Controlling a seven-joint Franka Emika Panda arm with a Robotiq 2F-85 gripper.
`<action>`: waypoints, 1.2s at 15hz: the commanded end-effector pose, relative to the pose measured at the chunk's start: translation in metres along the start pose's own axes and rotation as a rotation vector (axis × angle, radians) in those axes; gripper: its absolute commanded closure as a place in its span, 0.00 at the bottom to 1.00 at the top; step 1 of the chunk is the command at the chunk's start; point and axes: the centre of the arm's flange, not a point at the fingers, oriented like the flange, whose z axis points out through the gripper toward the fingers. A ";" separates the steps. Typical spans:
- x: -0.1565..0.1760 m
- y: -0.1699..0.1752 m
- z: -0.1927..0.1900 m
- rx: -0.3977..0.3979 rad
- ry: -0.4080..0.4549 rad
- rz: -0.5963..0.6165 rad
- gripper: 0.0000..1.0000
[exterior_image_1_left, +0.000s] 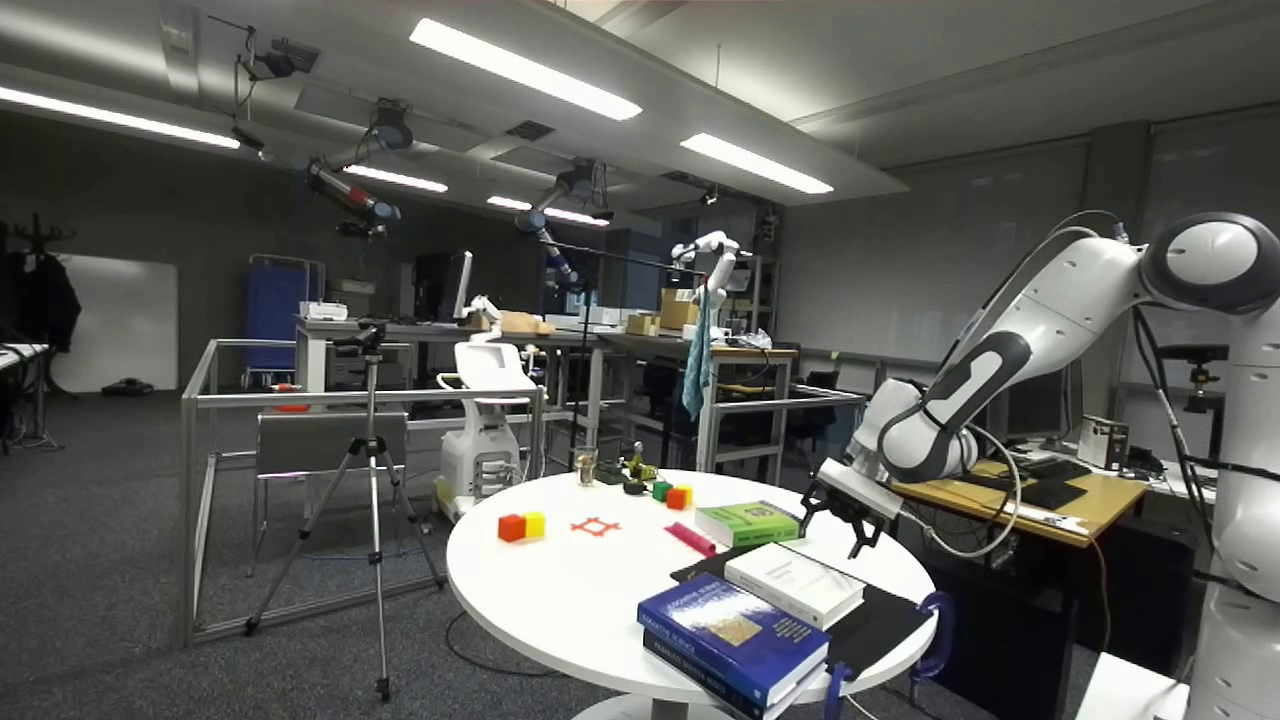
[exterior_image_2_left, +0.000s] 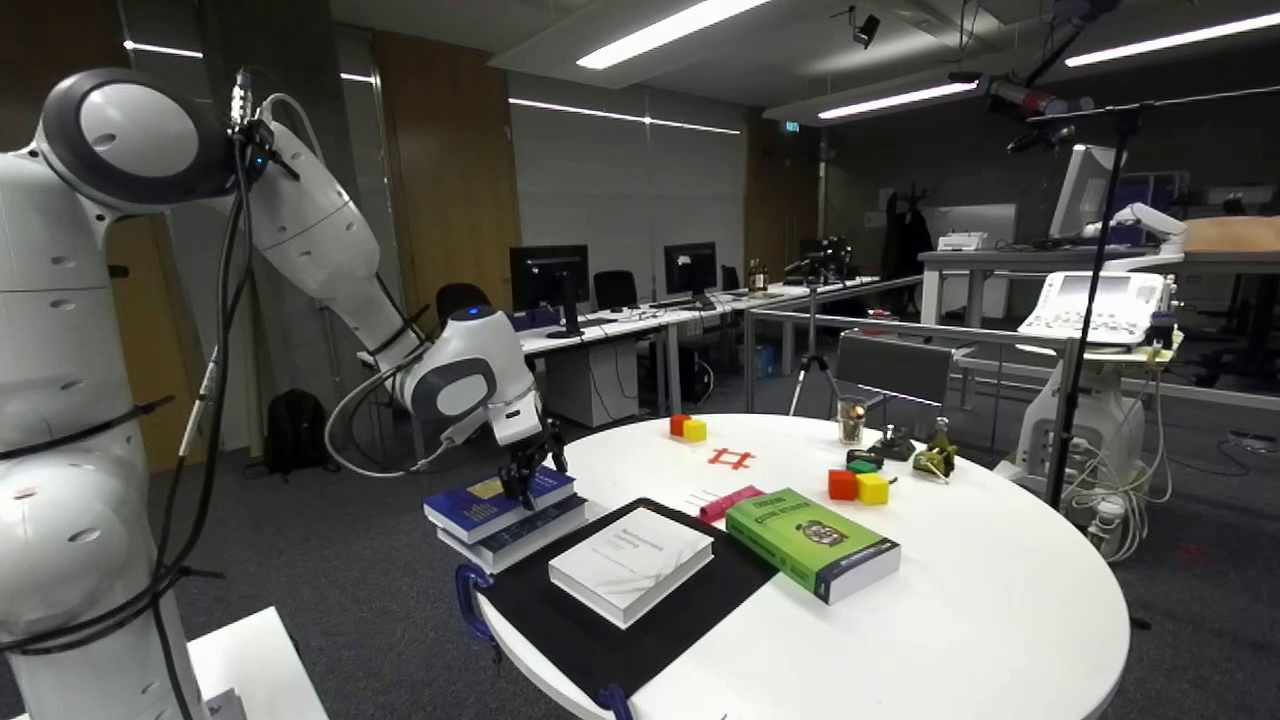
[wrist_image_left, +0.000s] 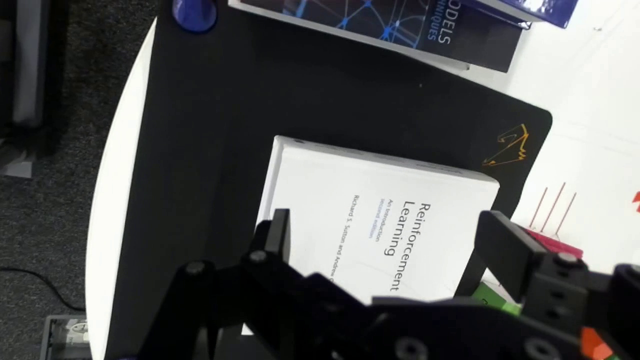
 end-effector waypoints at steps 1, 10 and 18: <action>-0.002 -0.003 0.002 0.002 -0.004 0.002 0.00; 0.016 0.002 0.007 0.018 0.037 0.112 0.00; 0.054 -0.029 0.069 -0.036 0.134 0.379 0.00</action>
